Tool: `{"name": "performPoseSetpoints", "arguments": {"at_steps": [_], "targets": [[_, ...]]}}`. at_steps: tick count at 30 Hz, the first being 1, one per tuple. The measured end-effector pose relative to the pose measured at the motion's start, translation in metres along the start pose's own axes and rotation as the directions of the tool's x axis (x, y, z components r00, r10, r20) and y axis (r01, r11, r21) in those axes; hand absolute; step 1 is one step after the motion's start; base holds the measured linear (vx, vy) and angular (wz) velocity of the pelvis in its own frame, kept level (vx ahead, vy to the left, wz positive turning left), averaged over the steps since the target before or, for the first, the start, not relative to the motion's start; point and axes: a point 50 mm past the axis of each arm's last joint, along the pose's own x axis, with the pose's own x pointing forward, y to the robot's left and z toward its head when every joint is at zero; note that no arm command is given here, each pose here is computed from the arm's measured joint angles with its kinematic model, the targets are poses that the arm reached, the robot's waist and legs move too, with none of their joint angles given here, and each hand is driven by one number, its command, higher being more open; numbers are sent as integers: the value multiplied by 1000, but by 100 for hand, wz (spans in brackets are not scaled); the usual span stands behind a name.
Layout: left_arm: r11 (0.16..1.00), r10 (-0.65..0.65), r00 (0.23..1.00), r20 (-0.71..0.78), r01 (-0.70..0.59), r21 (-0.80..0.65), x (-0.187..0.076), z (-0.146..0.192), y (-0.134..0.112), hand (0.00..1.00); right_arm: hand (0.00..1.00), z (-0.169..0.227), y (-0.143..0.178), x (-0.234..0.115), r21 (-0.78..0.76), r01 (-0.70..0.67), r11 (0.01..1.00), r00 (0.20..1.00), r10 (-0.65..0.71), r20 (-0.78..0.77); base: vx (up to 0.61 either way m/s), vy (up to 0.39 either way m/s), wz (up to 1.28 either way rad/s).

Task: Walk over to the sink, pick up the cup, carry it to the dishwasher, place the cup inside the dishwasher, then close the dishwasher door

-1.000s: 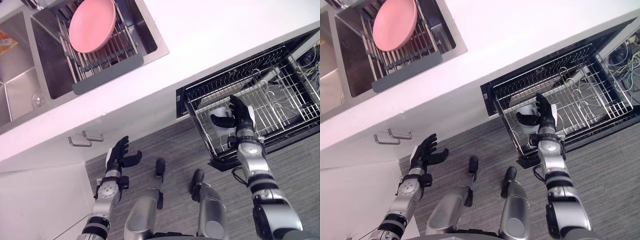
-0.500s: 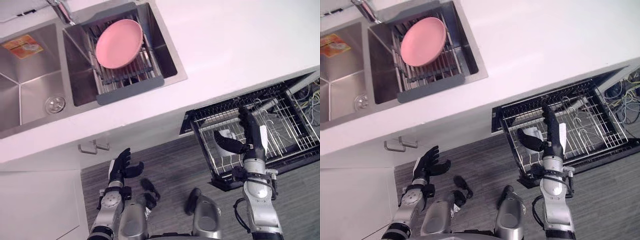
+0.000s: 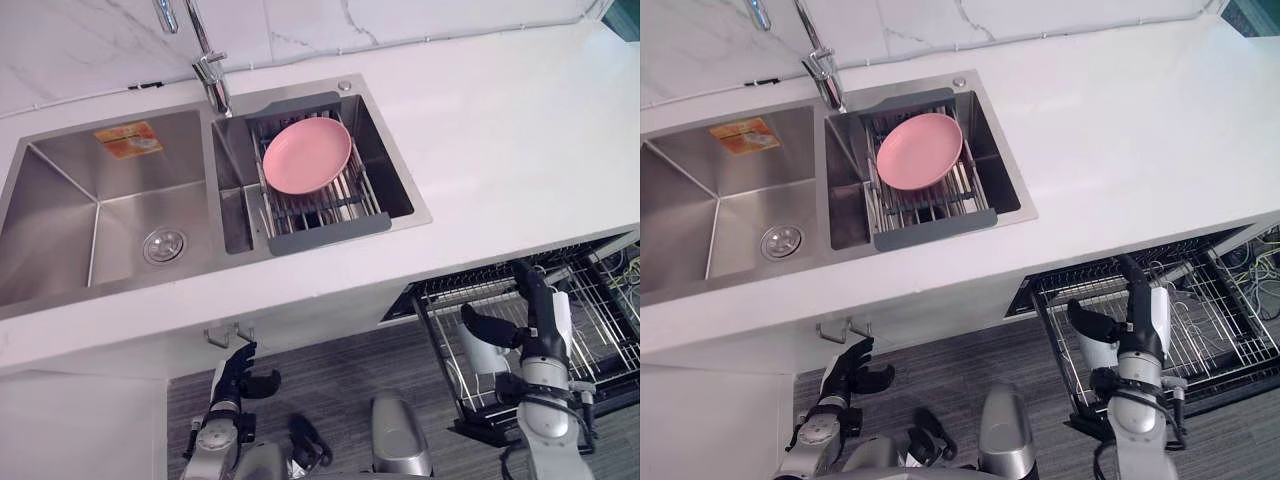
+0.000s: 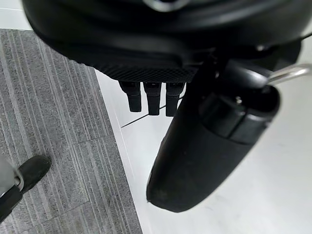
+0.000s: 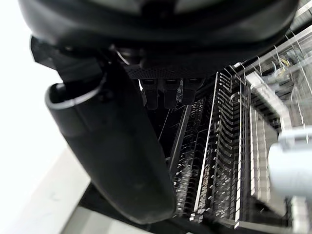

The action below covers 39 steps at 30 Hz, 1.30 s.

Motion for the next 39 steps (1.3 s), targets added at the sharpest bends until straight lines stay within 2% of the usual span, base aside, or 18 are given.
{"name": "performPoseSetpoints", "arguments": {"at_steps": [4,6,10,13,15,19,24,28,31,34,39], "targets": [[1000,-23,999,-34,23,-10,-5,-10,-11,90,90,-5,-7,-8,-71,-6,997,1000,6,-10,88,-138,16],[999,-40,999,-32,39,-30,-4,-7,-21,90,90,-5,-2,-12,-49,-16,999,1000,15,-18,22,-94,-16],[995,-82,996,-38,79,-58,-4,-5,-43,90,90,-3,17,-32,103,1,995,996,8,-87,-19,-59,-10],[995,-89,994,-57,86,-58,-4,-7,-47,90,90,6,32,-44,216,7,976,995,15,-102,-49,-20,-28],[995,-94,991,-93,91,-41,-7,-15,-48,90,90,45,26,-48,317,32,948,998,-49,46,-81,14,-63],[995,-101,990,-97,100,-19,-9,-17,-50,90,90,83,5,-53,396,96,913,952,-201,232,-53,22,-25],[992,-123,985,-118,126,21,-10,-23,-52,90,90,91,1,-54,415,113,903,930,-243,276,-5,34,-6],[989,-134,981,-139,140,38,-12,-28,-53,90,90,94,-3,-49,395,112,912,917,-247,312,53,62,12],[990,-116,981,-154,126,62,-11,-32,-43,90,90,101,-10,-34,312,76,947,881,-210,423,86,42,35],[990,-96,984,-148,110,84,-9,-31,-32,90,90,100,-14,-13,184,35,982,860,-124,495,76,11,35],[992,-56,986,-154,72,101,-10,-36,-9,90,90,78,-17,34,-14,-80,997,887,77,456,84,-12,40]]}}
